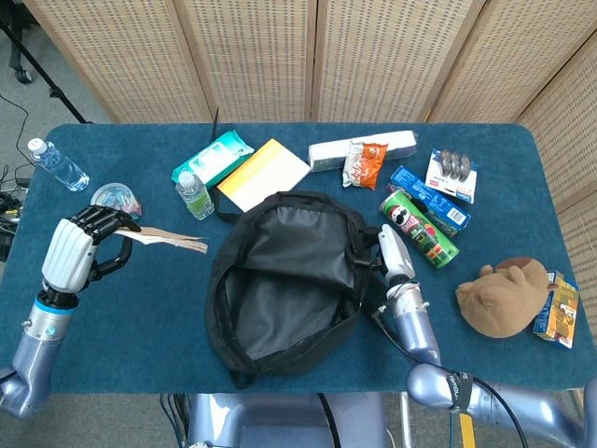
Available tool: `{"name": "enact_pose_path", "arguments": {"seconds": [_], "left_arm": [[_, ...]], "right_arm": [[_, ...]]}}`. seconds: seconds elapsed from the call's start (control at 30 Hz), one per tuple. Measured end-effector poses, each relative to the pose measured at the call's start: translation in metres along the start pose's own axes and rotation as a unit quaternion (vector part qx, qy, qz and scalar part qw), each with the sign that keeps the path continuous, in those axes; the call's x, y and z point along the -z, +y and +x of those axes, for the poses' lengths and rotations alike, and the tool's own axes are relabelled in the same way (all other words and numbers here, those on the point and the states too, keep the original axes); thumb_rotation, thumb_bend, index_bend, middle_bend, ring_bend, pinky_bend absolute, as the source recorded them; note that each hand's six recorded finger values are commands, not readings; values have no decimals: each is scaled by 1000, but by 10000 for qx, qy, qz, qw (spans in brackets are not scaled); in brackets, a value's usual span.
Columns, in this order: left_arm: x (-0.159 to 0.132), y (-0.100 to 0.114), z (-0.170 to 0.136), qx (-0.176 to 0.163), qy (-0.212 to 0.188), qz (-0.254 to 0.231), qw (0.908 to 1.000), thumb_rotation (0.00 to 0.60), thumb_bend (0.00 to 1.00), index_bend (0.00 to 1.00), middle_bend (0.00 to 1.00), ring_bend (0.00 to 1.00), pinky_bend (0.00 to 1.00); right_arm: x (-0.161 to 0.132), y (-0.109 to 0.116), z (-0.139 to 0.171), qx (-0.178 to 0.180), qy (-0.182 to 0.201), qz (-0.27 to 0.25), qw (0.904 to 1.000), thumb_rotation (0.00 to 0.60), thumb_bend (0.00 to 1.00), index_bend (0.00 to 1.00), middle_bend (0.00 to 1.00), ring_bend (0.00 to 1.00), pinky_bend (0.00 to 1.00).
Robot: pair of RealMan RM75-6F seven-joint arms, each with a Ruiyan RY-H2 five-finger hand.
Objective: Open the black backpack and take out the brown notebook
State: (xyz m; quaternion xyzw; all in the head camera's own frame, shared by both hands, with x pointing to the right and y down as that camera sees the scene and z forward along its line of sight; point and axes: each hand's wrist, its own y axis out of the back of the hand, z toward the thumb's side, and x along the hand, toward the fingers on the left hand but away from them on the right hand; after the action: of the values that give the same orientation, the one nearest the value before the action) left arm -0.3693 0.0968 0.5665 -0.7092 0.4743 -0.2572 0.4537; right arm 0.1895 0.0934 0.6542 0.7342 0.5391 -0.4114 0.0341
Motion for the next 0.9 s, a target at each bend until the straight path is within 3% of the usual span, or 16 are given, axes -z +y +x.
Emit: {"name": "enact_pose_path", "arguments": {"seconds": [0.13, 0.2, 0.27, 0.33, 0.37, 0.43, 0.57, 0.63, 0.7, 0.77, 0.8, 0.9], "left_arm": [[26, -11, -22, 121, 180, 453, 9987, 600, 538, 821, 570, 476, 564], [38, -19, -34, 238, 303, 594, 9975, 600, 477, 795, 501, 434, 559], [48, -27, -46, 423, 414, 623, 9963, 600, 365, 660, 323, 299, 485], [58, -35, -59, 710, 563, 513, 9946, 600, 212, 418, 94, 99, 341], [61, -38, -63, 817, 627, 437, 9937, 600, 171, 350, 48, 54, 304], [64, -42, -70, 987, 747, 276, 9919, 600, 83, 209, 0, 0, 218], [61, -41, -78, 1188, 929, -62, 9885, 600, 3, 123, 0, 0, 130], [55, -36, -80, 1256, 1030, -280, 9863, 600, 0, 94, 0, 0, 102], [48, -30, -82, 1299, 1143, -478, 9838, 600, 0, 77, 0, 0, 95], [43, -22, -82, 1297, 1246, -586, 9819, 600, 0, 70, 0, 0, 85], [42, -16, -80, 1272, 1321, -604, 9812, 600, 0, 64, 0, 0, 79], [43, 2, -75, 1142, 1500, -528, 9807, 600, 0, 52, 0, 0, 76]], "right_arm": [[3, -4, 2, -63, -3, 33, 10000, 600, 569, 713, 677, 507, 394], [5, -7, 4, -108, -11, 54, 9999, 600, 569, 713, 677, 507, 394], [7, -9, 6, -158, -19, 73, 9998, 600, 569, 713, 677, 507, 394], [8, -10, 7, -209, -21, 87, 9997, 600, 569, 713, 677, 507, 394], [9, -10, 8, -227, -23, 92, 9997, 600, 569, 713, 677, 507, 394], [9, -11, 9, -282, -27, 113, 9995, 600, 569, 713, 677, 507, 394], [10, -12, 15, -467, 24, 263, 9986, 600, 564, 713, 660, 502, 381], [9, -12, 19, -620, 133, 398, 9972, 600, 475, 700, 593, 452, 337], [8, -13, 23, -802, 286, 560, 9948, 600, 215, 587, 429, 303, 256], [7, -12, 27, -964, 455, 777, 9913, 600, 48, 440, 271, 146, 171], [6, -11, 30, -1064, 592, 976, 9878, 600, 8, 367, 186, 68, 123], [4, -6, 38, -1267, 985, 1583, 9743, 600, 0, 256, 43, 0, 53]]}}
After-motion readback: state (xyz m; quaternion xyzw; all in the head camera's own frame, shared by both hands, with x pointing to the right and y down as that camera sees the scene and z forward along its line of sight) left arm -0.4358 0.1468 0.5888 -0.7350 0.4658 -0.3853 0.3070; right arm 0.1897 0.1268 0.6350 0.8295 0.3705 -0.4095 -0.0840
